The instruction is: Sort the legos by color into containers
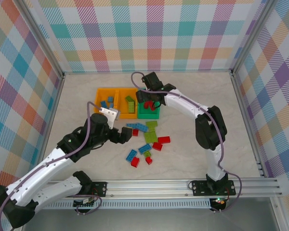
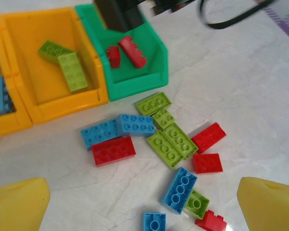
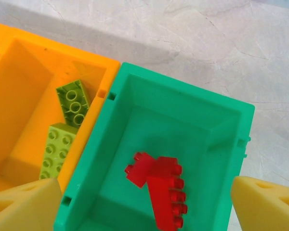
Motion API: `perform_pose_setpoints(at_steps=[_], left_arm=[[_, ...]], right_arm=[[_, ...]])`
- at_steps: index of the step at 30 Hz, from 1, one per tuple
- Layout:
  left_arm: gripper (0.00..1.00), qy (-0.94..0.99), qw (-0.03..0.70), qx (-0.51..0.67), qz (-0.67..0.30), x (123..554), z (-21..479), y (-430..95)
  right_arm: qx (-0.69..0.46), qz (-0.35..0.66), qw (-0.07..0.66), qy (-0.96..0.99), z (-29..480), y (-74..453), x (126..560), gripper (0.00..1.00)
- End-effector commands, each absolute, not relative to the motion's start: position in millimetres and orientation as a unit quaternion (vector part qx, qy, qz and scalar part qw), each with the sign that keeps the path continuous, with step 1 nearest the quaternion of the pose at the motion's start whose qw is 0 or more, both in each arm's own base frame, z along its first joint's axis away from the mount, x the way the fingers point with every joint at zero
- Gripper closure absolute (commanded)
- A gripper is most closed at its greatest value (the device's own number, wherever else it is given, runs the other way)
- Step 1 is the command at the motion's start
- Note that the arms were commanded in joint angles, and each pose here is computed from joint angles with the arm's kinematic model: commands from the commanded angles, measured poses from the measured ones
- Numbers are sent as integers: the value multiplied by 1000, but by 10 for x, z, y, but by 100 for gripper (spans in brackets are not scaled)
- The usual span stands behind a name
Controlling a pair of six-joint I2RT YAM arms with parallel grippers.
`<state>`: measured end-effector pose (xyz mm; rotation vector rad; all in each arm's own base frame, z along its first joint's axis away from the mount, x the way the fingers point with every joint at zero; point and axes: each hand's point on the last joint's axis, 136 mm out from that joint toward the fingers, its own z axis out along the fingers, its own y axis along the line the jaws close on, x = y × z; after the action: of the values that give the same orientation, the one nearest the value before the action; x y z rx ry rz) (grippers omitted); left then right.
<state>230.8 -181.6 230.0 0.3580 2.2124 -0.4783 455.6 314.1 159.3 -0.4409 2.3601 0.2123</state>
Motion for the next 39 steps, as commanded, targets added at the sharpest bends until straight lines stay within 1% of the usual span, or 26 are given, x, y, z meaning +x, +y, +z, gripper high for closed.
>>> perform_pose_setpoints(at_steps=[1,2,5,6,8,10,11,13,16,20,23,25,27,33,36,39], left_arm=[[0,894,397,21,-204,2452,2302,-1799],[0,899,383,-11,-211,2479,2248,-1818],[15,910,320,-132,-229,2533,2005,-1879],[18,912,298,-152,-237,2531,1916,-1942],[19,918,262,-166,-247,2496,1740,-2070],[19,930,242,-149,-232,2401,1571,-2148],[20,939,237,-130,-210,2332,1483,-2151],[21,958,225,-77,-162,2177,1297,-2169],[21,977,181,-2,-110,1949,990,-2247],[25,986,153,44,-56,1829,650,-2248],[26,987,148,60,-18,1845,485,-2169],[26,987,146,67,7,1874,443,-2132],[28,987,143,75,16,1891,402,-2143],[43,989,121,83,7,1844,243,-2219],[53,989,123,81,18,1864,217,-2188],[59,988,137,73,21,1921,267,-2179]], right_arm=[[-174,125,387,897,2222,3126,4368,8],[-174,137,388,894,2326,3099,4279,7],[-183,172,388,887,2495,2984,3950,4],[-188,182,386,884,2524,2931,3816,3],[-197,198,383,880,2546,2806,3552,0],[-200,204,377,881,2485,2649,3298,0],[-196,207,374,883,2440,2555,3170,0],[-189,213,371,884,2361,2402,2950,0],[-186,232,364,882,2274,2255,2669,0],[-221,300,340,863,2247,2347,2333,0],[-273,380,290,835,2280,2559,2020,0],[-278,391,260,838,2220,2595,1936,0],[-274,381,244,848,2134,2576,1920,0],[-261,360,261,857,2123,2519,2005,0],[-259,359,267,856,2136,2530,2035,0],[-257,362,261,857,2120,2547,2035,0]])
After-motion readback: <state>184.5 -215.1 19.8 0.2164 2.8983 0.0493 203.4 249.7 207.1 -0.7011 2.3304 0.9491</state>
